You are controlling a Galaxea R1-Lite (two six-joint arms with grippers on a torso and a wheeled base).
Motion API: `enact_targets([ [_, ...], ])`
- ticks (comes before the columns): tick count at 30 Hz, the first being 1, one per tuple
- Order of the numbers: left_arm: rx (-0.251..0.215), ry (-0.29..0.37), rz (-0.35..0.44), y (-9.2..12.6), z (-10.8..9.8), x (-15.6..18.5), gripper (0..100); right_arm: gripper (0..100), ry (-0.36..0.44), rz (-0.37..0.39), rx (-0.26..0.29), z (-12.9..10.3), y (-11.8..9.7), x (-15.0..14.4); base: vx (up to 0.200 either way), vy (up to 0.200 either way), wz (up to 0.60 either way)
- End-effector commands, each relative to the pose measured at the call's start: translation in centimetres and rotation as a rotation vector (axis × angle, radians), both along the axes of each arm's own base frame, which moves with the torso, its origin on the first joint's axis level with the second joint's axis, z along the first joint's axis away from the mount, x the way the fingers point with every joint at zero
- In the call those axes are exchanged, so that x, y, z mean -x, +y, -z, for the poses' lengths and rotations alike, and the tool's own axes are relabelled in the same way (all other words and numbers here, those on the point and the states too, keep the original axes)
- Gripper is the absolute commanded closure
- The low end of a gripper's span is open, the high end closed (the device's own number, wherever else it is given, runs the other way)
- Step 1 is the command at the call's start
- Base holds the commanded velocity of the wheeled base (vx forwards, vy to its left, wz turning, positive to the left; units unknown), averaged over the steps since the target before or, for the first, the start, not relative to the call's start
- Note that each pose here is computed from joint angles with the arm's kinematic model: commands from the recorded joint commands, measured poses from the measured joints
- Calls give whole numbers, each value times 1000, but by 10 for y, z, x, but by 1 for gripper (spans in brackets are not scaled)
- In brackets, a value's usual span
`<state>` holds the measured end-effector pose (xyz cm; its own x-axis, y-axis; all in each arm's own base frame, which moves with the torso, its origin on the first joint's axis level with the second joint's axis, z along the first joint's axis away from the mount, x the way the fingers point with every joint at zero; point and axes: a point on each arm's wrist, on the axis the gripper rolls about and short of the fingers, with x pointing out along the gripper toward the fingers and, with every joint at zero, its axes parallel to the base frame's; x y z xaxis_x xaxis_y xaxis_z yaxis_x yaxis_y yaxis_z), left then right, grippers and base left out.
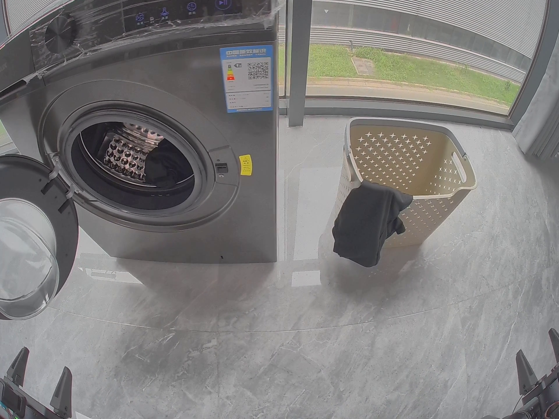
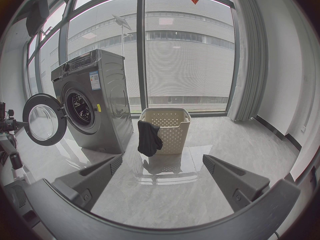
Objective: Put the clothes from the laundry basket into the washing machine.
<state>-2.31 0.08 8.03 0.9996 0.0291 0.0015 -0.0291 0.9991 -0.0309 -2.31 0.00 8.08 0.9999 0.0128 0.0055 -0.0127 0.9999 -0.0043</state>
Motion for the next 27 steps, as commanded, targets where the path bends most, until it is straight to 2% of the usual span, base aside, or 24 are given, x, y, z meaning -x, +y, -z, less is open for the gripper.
enact_targets([
  [1, 1, 5, 0, 0, 5, 0, 0, 0, 2, -1, 0, 5, 0, 0, 0, -200, 0],
  [4, 3, 4, 3, 0, 5, 0, 0, 0, 2, -1, 0, 5, 0, 0, 0, -200, 0],
  [13, 3, 4, 3, 0, 5, 0, 0, 0, 2, -1, 0, 5, 0, 0, 0, 0, 0],
  [25, 0, 5, -2, 0, 5, 0, 0, 0, 2, -1, 0, 5, 0, 0, 200, 0, 0],
  [27, 0, 5, -2, 0, 5, 0, 0, 0, 2, -1, 0, 5, 0, 0, 0, 0, 0],
])
